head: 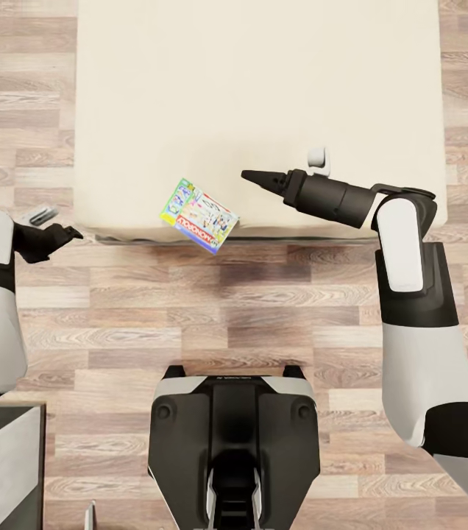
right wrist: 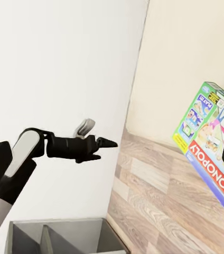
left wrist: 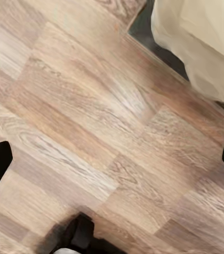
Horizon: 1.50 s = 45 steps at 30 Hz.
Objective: Put all the toys in the child's room - the three board games (two on the bed and one on the table), the two jigsaw puzzles on the table, and the tennis ball on the table - inside the toy box on the table in the child's room.
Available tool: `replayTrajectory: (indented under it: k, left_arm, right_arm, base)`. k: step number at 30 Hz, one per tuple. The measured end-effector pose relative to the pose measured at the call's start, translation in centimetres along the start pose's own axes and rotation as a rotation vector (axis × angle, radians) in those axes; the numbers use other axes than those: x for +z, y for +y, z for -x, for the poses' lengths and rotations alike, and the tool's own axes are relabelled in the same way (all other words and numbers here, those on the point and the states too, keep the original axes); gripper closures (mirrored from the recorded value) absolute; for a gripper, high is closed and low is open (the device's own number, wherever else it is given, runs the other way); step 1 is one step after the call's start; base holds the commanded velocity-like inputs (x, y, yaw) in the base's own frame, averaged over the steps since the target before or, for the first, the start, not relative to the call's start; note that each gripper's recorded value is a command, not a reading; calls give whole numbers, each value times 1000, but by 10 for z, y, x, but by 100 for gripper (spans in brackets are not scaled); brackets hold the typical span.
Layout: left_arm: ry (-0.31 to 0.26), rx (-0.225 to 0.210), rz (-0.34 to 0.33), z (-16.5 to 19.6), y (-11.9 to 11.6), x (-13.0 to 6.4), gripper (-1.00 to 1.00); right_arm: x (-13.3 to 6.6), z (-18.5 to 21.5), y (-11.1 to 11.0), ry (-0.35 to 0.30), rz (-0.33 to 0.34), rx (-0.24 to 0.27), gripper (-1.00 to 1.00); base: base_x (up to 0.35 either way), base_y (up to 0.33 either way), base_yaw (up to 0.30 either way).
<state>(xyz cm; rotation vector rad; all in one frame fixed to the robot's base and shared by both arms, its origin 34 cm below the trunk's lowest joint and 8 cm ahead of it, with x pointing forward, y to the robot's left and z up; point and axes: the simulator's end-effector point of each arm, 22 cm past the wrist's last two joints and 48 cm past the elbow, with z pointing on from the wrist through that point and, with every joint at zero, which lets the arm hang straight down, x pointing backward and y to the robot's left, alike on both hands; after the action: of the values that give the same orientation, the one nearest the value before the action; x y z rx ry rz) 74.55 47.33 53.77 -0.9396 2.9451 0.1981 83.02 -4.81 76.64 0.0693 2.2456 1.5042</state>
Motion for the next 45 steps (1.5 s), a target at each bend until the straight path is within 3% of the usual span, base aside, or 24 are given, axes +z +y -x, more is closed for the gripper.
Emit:
replayTrajectory:
  k: [4, 9, 15, 25, 45]
  left_arm:
    - [46, 9, 41, -30, 24, 12, -100]
    - [123, 63, 128, -89, 66, 30, -100]
    - [150, 93, 198, -141, 106, 43, -100]
    - [168, 172, 236, -177, 122, 46, -100]
    - [183, 182, 248, -191, 132, 43, -100]
  right_arm:
    - [-1, 2, 4, -2, 2, -5, -100]
    - [-2, 6, 8, -5, 3, -13, -100]
    - [-3, 9, 13, -6, 3, -19, -100]
    - [-6, 12, 21, -10, 3, -28, -100]
    - [-6, 11, 27, -11, 8, -26, -100]
  base:
    - [0, 0, 0]
    - [0, 0, 0]
    - [0, 0, 0]
    - [0, 0, 0]
    - [0, 0, 0]
